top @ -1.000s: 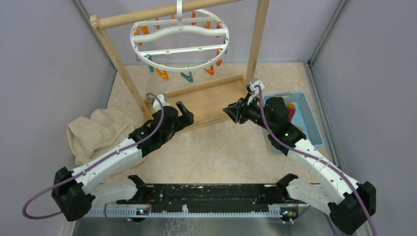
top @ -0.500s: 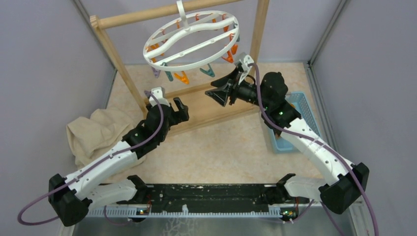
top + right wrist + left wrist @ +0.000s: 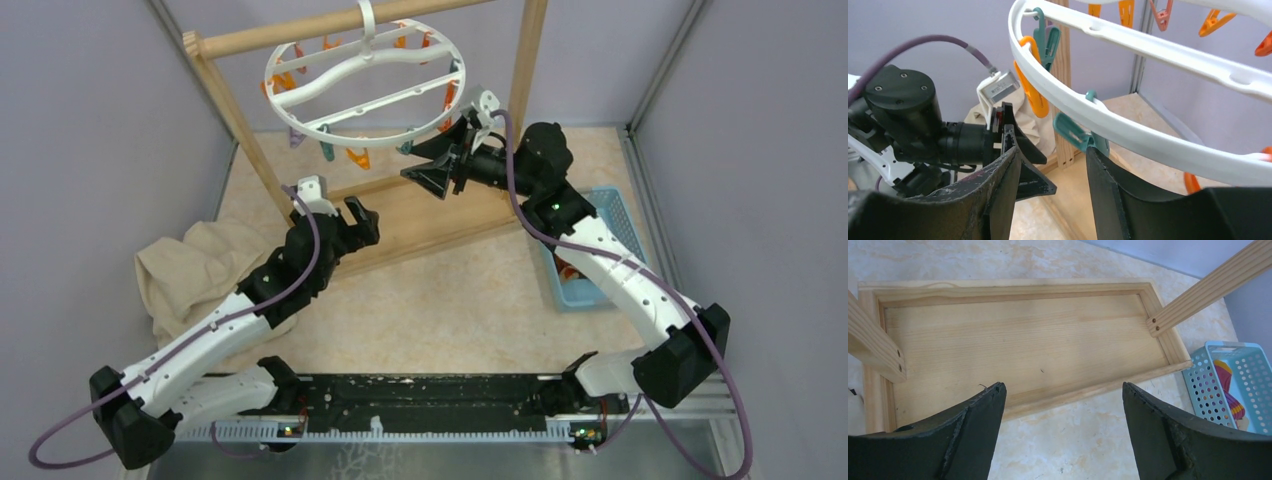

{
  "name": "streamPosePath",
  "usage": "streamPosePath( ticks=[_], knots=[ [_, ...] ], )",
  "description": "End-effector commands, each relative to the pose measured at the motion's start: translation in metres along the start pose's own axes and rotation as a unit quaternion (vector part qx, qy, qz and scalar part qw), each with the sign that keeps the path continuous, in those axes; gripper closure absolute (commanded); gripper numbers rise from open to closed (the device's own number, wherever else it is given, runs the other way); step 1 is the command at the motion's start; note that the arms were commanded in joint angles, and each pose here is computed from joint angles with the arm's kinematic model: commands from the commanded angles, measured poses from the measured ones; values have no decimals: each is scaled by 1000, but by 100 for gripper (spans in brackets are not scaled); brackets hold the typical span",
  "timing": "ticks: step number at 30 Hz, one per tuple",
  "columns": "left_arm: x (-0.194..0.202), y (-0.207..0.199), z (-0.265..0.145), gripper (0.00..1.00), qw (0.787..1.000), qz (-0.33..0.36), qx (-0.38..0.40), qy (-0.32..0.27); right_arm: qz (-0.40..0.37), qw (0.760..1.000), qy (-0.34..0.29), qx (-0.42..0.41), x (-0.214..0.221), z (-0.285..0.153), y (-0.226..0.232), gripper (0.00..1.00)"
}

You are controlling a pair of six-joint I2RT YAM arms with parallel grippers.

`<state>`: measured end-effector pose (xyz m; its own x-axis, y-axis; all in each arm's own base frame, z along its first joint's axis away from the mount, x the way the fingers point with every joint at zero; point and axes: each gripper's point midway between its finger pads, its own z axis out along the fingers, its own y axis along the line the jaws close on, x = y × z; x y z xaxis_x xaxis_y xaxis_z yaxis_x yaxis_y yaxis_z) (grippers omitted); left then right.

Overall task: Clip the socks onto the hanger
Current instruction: Open the clamp at the hanger.

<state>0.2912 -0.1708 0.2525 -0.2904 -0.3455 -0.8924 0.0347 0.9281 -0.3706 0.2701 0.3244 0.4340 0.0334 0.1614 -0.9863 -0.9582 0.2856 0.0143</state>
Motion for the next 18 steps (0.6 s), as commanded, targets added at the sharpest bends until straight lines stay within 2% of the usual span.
streamPosePath(
  ticks=[1, 18],
  knots=[
    [-7, -2, -10, 9, 1000, -7, 13, -3, -31, 998, -35, -35, -25, 8, 9, 48],
    [0, 1, -12, 10, 1000, -6, 15, 6, -70, 997, -40, 13, -36, 4, -6, 48]
  ],
)
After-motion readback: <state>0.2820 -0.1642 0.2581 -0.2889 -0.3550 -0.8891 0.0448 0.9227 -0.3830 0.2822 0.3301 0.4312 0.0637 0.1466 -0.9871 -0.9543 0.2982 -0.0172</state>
